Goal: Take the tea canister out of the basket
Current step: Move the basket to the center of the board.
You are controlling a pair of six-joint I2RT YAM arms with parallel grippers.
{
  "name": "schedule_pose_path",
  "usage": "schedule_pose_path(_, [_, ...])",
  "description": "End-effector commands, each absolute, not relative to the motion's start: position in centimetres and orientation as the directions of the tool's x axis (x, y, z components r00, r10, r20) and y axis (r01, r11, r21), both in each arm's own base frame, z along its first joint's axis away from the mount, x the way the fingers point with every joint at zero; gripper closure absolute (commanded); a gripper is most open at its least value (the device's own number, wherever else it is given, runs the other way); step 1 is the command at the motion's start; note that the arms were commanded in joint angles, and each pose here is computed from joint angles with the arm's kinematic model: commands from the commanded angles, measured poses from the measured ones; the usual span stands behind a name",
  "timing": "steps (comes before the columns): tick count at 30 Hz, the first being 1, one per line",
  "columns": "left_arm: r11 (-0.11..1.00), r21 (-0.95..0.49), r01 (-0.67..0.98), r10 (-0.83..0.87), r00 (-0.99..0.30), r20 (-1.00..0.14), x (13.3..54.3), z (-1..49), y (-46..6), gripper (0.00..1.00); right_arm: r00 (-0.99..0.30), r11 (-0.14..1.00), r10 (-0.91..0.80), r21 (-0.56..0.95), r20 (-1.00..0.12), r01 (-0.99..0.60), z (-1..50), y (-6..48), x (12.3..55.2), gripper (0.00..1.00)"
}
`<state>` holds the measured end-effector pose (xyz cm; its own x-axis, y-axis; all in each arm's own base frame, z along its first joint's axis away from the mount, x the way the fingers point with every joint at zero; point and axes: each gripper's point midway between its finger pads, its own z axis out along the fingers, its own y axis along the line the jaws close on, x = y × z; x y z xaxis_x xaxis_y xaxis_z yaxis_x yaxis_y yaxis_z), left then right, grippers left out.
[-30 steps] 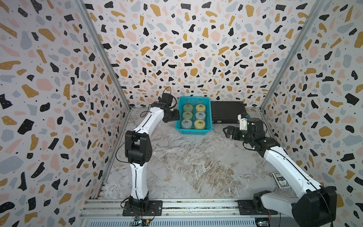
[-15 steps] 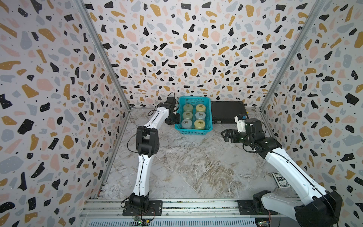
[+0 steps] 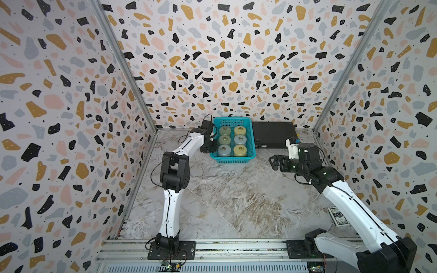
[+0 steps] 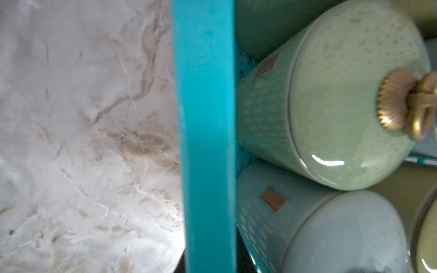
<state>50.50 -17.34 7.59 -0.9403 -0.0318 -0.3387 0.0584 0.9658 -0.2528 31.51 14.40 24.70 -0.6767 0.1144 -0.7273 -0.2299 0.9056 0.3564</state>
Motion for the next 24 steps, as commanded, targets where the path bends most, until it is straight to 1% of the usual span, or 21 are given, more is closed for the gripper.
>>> schedule_pose_path(1, [0.962, -0.253, 0.102, 0.012, -0.943, -0.332, 47.5, 10.1, -17.6, 0.93, -0.666, 0.904, 0.132, 0.365, -0.734, -0.223, 24.8, 14.4, 31.3, 0.01])
schedule_pose_path(10, [0.955, -0.275, 0.116, 0.018, -0.941, -0.337, 42.1, 11.3, -18.3, 0.94, -0.674, 0.890, 0.150, 0.396, -0.724, -0.228, 24.6, 14.8, 31.3, 0.01])
schedule_pose_path(18, [0.938, -0.300, 0.175, 0.070, -0.942, -0.329, 36.9, 10.8, -21.1, 0.93, -0.688, 0.881, 0.155, 0.414, -0.709, -0.228, 24.1, 15.0, 30.7, 0.01])
schedule_pose_path(24, [0.932, -0.301, 0.203, 0.107, -0.946, -0.307, 34.8, 9.9, -23.4, 0.93, -0.691, 0.882, 0.156, 0.414, -0.705, -0.223, 23.8, 14.8, 30.2, 0.01])
